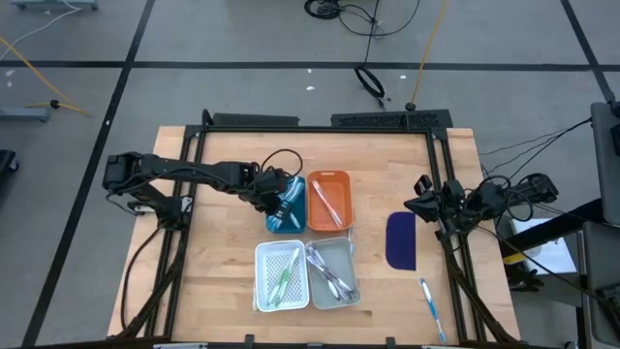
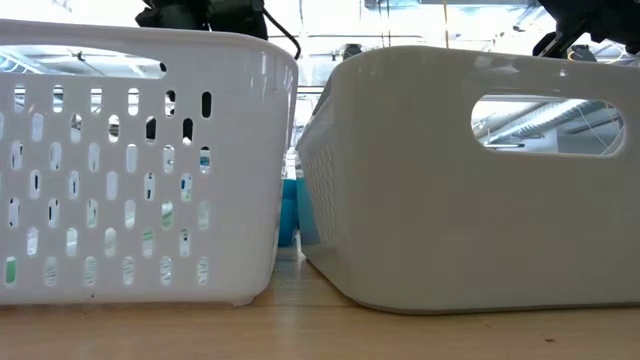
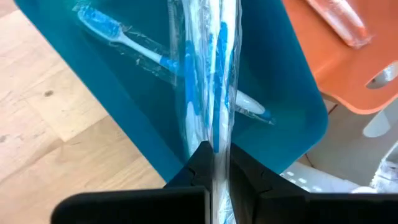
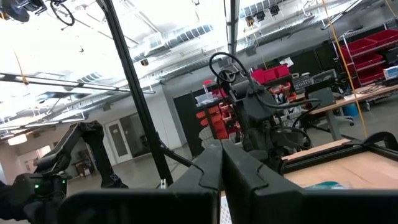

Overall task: Pick & Place Toothbrushes
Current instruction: Put the blue toothbrush into the blue bin, then put the orange toothbrush into the orange bin

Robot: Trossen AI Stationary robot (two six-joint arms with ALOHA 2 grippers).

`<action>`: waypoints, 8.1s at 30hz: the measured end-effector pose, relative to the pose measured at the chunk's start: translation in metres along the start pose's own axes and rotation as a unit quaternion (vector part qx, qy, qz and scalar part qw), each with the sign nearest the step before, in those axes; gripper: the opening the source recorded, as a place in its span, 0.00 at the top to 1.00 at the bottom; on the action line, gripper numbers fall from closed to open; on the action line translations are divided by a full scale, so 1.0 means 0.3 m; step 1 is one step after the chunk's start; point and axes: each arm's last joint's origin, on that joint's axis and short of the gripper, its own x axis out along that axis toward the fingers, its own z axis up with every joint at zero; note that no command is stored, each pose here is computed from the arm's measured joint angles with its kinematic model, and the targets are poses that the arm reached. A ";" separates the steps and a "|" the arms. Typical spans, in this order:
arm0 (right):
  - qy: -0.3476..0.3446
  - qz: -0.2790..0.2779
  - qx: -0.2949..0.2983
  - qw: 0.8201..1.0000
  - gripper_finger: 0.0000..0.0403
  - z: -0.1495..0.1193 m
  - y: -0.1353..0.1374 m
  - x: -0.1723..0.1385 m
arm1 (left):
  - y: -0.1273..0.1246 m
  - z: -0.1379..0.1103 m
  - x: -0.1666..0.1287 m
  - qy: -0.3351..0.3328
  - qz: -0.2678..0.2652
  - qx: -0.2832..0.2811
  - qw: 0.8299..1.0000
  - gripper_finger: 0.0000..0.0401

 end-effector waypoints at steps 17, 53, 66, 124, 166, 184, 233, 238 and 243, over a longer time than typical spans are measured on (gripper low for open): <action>0.000 0.000 0.000 1.000 1.00 0.000 0.000 0.000 | 0.015 0.022 -0.003 0.025 -0.020 -0.041 0.999 0.96; 0.000 0.000 0.013 1.000 1.00 0.000 0.000 0.000 | 0.025 0.035 0.056 0.040 0.000 0.016 0.999 0.92; 0.000 0.000 0.013 1.000 1.00 0.000 0.000 0.000 | 0.033 0.049 0.055 0.041 -0.006 0.023 0.999 0.92; 0.000 0.000 0.013 1.000 1.00 0.000 0.000 0.000 | 0.027 0.038 0.047 0.071 -0.035 0.039 0.996 0.53; -0.001 -0.002 0.013 1.000 1.00 0.001 0.000 0.000 | 0.027 -0.024 -0.203 -0.002 -0.107 0.013 0.994 0.58; 0.000 0.000 0.018 1.000 1.00 0.000 0.000 0.000 | -0.037 -0.266 -0.287 0.042 -0.107 -0.020 0.993 0.76; -0.017 -0.052 0.026 0.998 1.00 0.004 -0.010 -0.001 | -0.135 -0.871 -0.042 -0.007 -0.002 0.040 0.999 0.98; -0.019 -0.052 0.027 0.998 1.00 0.004 -0.010 -0.001 | -0.131 -0.888 0.013 -0.007 0.026 -0.006 1.000 0.99; -0.020 -0.051 0.027 0.998 1.00 0.006 -0.009 -0.001 | -0.144 -0.902 0.048 -0.010 0.017 -0.039 0.999 0.94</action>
